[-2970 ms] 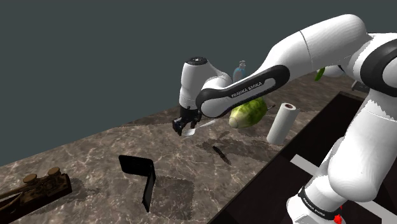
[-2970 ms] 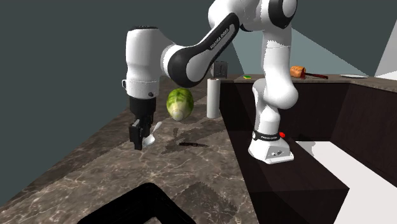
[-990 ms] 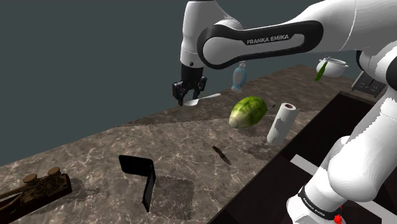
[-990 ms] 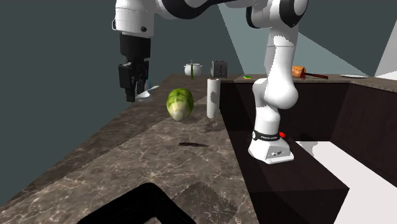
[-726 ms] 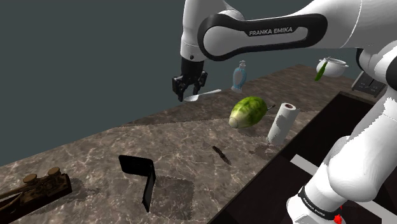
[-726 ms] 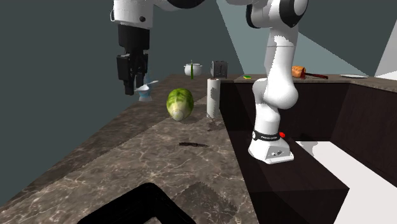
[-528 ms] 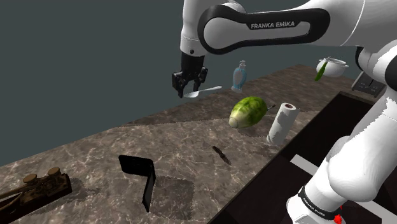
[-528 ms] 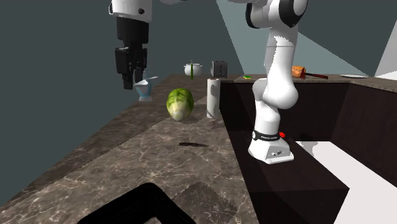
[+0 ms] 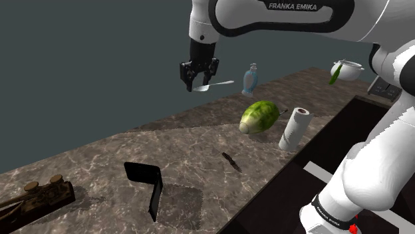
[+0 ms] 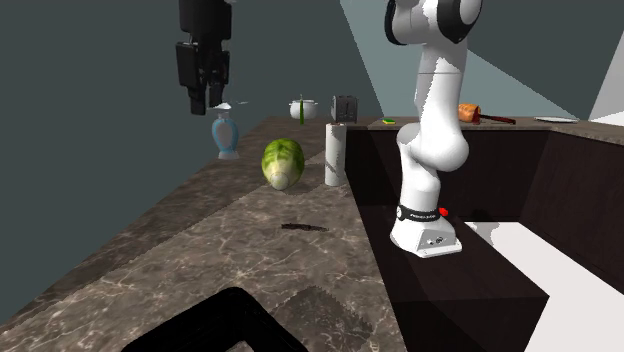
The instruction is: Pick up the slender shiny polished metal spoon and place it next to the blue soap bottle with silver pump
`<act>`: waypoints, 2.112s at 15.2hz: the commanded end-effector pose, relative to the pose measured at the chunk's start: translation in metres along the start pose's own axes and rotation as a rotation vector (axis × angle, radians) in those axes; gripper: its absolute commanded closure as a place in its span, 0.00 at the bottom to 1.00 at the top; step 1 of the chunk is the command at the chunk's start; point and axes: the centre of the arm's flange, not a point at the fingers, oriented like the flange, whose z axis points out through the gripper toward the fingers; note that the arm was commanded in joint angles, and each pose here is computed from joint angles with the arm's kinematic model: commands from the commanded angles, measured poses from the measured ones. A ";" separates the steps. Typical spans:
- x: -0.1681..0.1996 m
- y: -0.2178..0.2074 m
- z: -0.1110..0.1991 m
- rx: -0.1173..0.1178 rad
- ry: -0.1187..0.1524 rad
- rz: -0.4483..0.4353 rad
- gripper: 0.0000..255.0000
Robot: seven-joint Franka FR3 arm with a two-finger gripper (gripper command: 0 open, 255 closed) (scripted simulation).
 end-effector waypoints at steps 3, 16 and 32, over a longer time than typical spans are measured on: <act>0.004 0.001 -0.020 0.000 0.000 0.000 1.00; 0.039 0.156 -0.013 0.000 0.000 0.000 1.00; 0.085 0.361 0.001 0.000 0.000 0.000 1.00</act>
